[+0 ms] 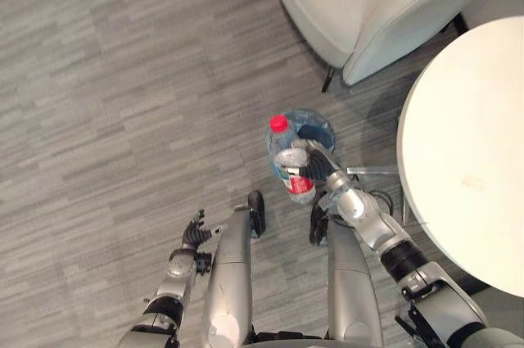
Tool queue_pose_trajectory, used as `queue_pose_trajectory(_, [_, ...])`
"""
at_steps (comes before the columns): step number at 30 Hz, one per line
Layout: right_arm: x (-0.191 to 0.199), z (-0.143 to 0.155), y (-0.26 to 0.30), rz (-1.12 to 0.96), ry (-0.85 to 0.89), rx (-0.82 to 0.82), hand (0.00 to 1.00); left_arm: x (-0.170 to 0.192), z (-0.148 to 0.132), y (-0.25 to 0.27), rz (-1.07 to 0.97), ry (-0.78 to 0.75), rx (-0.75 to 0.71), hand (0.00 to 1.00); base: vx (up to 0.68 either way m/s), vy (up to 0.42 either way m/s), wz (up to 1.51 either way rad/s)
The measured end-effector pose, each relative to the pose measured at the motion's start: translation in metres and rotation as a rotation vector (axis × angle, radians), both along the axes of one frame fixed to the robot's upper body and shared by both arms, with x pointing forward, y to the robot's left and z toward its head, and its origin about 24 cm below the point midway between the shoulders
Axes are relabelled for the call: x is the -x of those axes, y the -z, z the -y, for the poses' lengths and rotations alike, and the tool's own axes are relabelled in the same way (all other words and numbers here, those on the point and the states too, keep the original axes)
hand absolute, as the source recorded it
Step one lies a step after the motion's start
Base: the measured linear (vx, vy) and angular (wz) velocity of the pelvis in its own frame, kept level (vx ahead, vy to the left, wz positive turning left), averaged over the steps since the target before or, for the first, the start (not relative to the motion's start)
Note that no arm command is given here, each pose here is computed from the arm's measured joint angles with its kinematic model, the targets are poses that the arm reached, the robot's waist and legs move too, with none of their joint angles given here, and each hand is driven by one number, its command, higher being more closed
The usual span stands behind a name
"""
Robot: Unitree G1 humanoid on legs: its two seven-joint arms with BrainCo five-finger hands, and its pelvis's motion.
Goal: Gather rubbish on tea table into small bin, then transfer packed bag to large trash can.
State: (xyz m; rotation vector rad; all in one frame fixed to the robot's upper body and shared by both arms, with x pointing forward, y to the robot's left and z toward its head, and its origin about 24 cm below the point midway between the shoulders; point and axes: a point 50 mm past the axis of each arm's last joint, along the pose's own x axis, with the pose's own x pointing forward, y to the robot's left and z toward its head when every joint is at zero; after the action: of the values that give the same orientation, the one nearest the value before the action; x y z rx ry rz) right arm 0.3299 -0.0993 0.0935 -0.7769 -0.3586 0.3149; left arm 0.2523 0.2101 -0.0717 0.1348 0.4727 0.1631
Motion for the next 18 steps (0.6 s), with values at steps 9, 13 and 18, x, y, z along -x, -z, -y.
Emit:
queue_pose_trajectory(9, [-0.039,0.003,-0.069,0.206,0.142,-0.045,1.00,-0.066,0.015,-0.084,0.401,-0.068,0.132,0.00,-0.12,-0.066,0.10])
queue_pose_trajectory(13, [-0.049,0.024,-0.070,0.186,0.237,-0.046,1.00,-0.069,0.014,-0.096,0.461,-0.072,0.150,0.00,-0.04,-0.023,0.06])
queue_pose_trajectory(18, [-0.056,0.033,-0.085,0.207,0.276,-0.082,1.00,-0.070,0.012,-0.100,0.484,-0.068,0.153,0.00,-0.01,-0.005,0.03])
